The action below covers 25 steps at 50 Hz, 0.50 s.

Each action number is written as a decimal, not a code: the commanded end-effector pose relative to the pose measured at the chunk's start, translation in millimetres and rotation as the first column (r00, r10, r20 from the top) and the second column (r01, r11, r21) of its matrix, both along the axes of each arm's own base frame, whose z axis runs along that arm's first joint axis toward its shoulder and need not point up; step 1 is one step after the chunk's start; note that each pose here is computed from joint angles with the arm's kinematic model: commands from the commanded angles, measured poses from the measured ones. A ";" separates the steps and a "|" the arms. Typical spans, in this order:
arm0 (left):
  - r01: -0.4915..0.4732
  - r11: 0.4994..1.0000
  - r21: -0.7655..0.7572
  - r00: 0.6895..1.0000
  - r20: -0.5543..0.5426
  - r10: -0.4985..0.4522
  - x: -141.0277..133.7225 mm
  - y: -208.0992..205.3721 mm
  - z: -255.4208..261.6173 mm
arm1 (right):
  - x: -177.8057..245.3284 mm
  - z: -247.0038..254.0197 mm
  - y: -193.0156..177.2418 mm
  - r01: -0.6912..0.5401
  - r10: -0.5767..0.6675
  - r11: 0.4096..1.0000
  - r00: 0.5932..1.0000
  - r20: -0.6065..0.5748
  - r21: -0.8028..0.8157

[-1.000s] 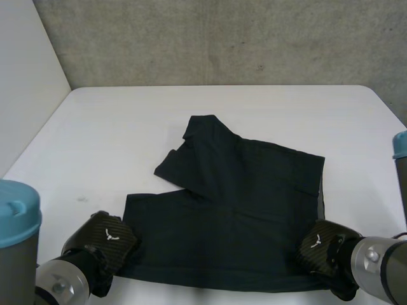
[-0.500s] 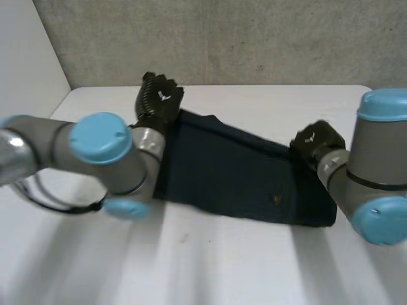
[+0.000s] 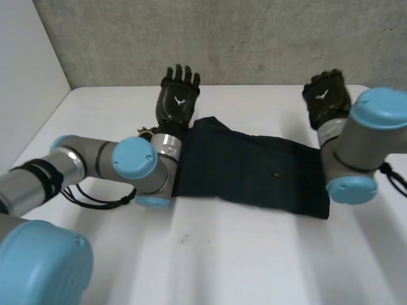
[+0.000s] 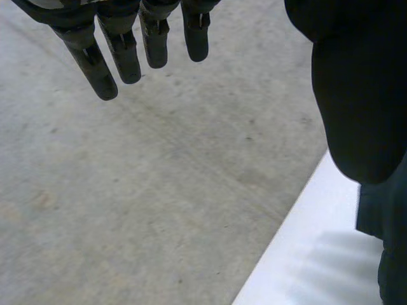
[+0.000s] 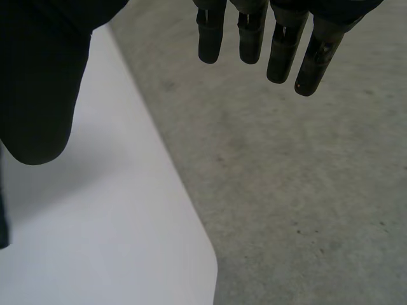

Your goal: Fold the shorts.

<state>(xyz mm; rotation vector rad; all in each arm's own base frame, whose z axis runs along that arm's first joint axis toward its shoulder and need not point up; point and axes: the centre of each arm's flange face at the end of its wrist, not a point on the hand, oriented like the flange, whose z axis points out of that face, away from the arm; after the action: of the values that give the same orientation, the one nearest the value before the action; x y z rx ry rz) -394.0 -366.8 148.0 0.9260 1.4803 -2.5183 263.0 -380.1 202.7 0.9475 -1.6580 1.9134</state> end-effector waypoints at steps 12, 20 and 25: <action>0.072 0.822 0.566 0.990 -0.141 0.011 75.3 105.5 52.3 | -49.2 -25.4 97.3 -0.127 -0.058 0.794 0.958 0.282 0.594; 0.056 0.677 0.734 0.981 -0.165 0.097 92.6 120.7 25.3 | -53.6 -58.6 90.2 -0.147 -0.048 0.807 0.949 0.312 0.572; 0.048 0.678 0.734 0.981 -0.164 0.108 95.3 119.3 21.9 | -55.9 -71.5 80.8 -0.121 -0.066 0.822 0.950 0.304 0.556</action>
<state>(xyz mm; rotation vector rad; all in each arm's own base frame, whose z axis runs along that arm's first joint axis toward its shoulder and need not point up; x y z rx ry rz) -302.0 -244.6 177.3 0.7177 2.6449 -1.9920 208.8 -287.3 147.5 0.9289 -2.5658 1.6394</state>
